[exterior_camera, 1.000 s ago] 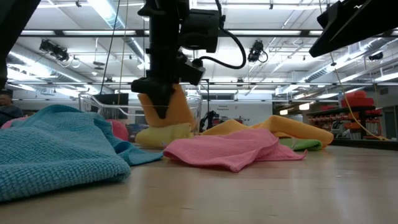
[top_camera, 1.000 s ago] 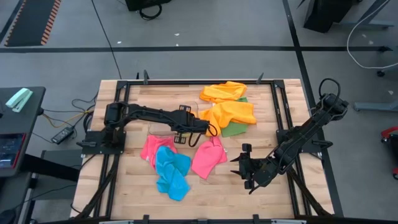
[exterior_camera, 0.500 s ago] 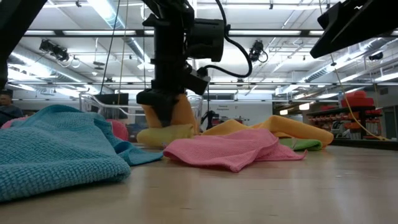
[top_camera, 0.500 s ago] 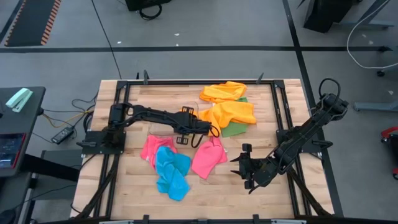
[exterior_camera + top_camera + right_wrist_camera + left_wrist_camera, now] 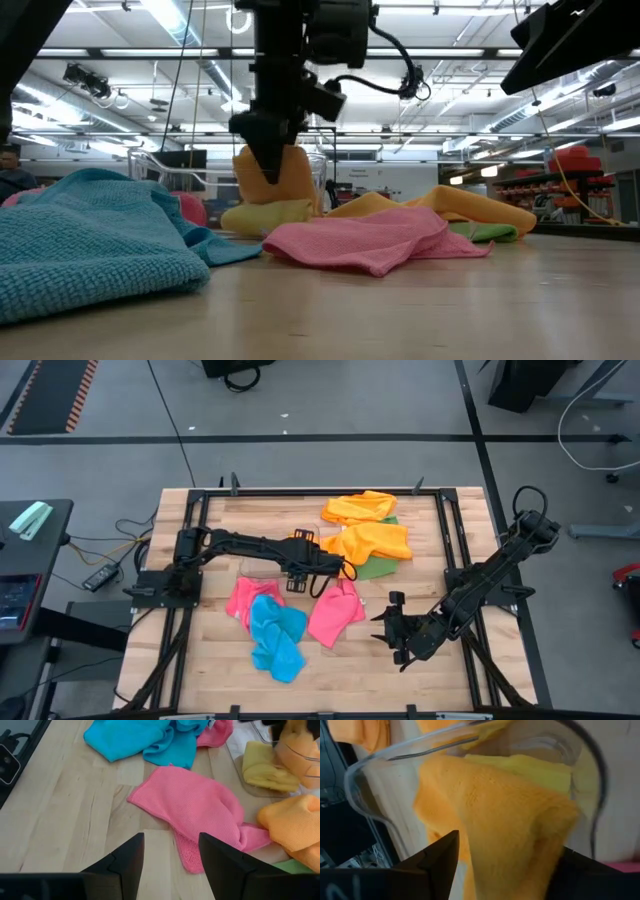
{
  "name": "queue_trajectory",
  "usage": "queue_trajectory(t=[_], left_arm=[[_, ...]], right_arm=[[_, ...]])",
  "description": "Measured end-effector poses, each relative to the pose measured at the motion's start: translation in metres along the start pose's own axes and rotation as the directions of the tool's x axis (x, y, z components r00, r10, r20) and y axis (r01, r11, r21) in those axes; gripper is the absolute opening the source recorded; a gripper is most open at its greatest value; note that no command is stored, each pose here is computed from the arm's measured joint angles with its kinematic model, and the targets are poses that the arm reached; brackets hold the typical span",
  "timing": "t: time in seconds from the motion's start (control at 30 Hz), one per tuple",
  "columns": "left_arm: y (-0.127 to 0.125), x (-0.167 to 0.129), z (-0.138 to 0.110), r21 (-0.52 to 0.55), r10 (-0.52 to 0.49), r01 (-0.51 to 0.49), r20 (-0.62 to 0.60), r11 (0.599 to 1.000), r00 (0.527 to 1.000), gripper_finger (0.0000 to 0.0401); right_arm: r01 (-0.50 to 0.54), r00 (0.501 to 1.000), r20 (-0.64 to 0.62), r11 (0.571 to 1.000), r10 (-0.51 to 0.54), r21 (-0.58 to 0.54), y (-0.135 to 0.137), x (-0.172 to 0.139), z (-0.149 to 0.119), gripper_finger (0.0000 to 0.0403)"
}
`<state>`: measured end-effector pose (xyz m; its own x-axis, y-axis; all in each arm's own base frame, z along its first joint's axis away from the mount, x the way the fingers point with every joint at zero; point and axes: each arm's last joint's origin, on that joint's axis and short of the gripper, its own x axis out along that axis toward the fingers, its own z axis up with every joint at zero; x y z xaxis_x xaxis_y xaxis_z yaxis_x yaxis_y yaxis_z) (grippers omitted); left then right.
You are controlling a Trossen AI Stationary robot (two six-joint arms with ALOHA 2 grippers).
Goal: Fold microfiber towels
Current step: Put the bottom folded orange microfiber cloth into the transparent bin
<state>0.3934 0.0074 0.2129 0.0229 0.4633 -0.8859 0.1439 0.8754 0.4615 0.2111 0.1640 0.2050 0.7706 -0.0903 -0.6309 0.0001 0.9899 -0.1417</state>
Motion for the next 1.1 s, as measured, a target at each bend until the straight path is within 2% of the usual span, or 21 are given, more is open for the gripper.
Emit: queue_trajectory(t=[0.37,0.5,0.7,1.0,1.1], left_arm=[[-0.003,-0.025,-0.003,0.004,-0.017,0.017,0.019,1.000,1.000,0.0210],[-0.001,-0.031,-0.006,-0.003,-0.055,0.055,0.033,0.999,0.998,0.0199],[-0.001,-0.034,-0.011,-0.038,-0.076,0.077,0.011,0.996,0.997,0.0181],[0.000,-0.035,-0.017,-0.021,-0.081,0.081,-0.040,0.997,0.996,0.0159],[0.003,-0.036,-0.018,-0.051,-0.079,0.077,-0.036,0.996,0.996,0.0149]], right_arm=[[0.000,1.000,0.000,1.000,0.000,0.003,0.000,0.000,0.000,0.0197],[0.000,1.000,-0.001,1.000,0.000,-0.001,0.000,0.000,0.000,0.0197],[0.000,1.000,0.000,1.000,0.000,0.007,0.000,0.000,0.000,0.0197],[0.000,1.000,-0.002,1.000,0.000,-0.009,0.000,0.000,0.000,0.0197],[0.002,1.000,-0.001,1.000,-0.002,-0.009,0.000,0.000,0.000,0.0197]])
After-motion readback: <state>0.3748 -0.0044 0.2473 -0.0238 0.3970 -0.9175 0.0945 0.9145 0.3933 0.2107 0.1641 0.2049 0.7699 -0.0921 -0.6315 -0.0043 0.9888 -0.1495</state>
